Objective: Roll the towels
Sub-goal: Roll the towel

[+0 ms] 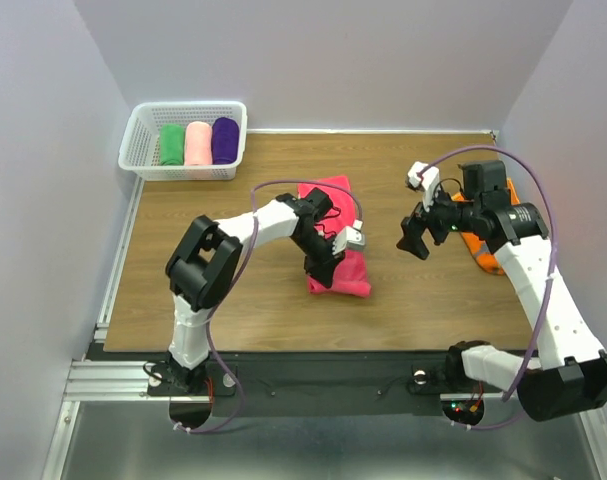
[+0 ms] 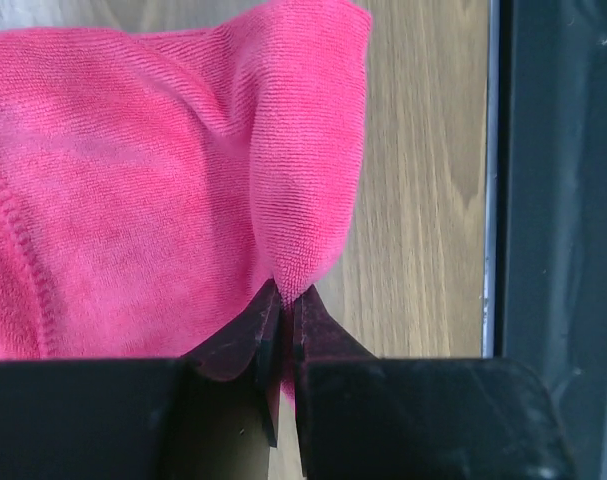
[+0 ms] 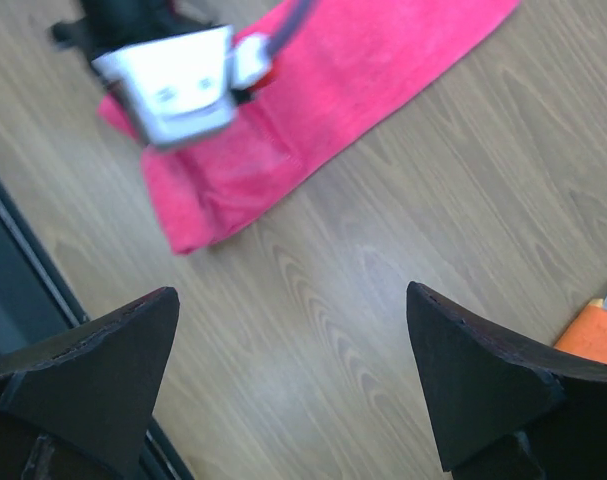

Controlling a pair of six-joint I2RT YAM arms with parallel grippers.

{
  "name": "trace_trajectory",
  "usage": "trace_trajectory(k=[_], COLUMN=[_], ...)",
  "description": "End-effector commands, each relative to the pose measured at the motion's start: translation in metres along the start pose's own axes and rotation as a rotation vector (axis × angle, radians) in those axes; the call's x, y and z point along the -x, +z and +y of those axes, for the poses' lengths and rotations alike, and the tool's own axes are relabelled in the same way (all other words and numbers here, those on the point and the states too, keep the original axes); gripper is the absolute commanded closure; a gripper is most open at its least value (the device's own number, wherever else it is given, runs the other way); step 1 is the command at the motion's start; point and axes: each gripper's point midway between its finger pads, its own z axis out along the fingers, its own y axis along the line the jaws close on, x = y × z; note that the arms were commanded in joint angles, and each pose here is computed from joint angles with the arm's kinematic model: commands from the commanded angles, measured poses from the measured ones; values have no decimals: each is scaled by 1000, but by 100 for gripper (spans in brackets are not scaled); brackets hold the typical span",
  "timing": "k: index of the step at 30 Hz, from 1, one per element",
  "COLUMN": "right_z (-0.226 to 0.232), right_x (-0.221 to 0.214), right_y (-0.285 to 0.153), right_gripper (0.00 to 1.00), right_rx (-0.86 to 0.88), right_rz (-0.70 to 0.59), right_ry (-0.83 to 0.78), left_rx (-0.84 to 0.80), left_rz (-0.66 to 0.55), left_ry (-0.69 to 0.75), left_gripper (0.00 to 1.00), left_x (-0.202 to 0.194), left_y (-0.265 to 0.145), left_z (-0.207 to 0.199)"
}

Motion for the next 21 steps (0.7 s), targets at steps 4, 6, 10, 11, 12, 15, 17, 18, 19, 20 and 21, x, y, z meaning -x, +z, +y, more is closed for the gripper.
trace_trajectory(k=[4,6,10,11,12,15,17,18,19,20,21], right_z=[42,48,68,69,65,61,63,65,69,73,74], right_x=[-25,-30,-41,-46,-39,-49,-46,-46,-43,-43,-43], right_y=[-12,-6,29,36,46,64,77,81,87,90,93], right_gripper=[0,0,0,0,0,1,4,4,4,4,4], right_rx=[134,128,157,160,139,99,92,90,87,94,88], right_rz=[94,117,172,180,143,148,132,131,129,134,145], right_ry=[-136,-156,-249,-241,-256,-264,-308,-327,-359,-375,-406], left_rx=[-181,-198,-220,-215,-226,-224,-226,-228,-234,-234,-235], left_rz=[-12,13,13,14,26,25,32,36,40,42,45], left_ry=[-179,-204,-227,-225,-239,-249,-258,-260,-267,-270,-275], left_gripper=[95,95,95,94,94,92,90,90,88,88,88], left_x=[-18,-28,-31,-30,-34,-35,-36,-37,-39,-40,-42], left_y=[2,9,12,12,14,15,15,15,16,16,18], left_z=[9,16,24,27,27,34,35,36,36,37,38])
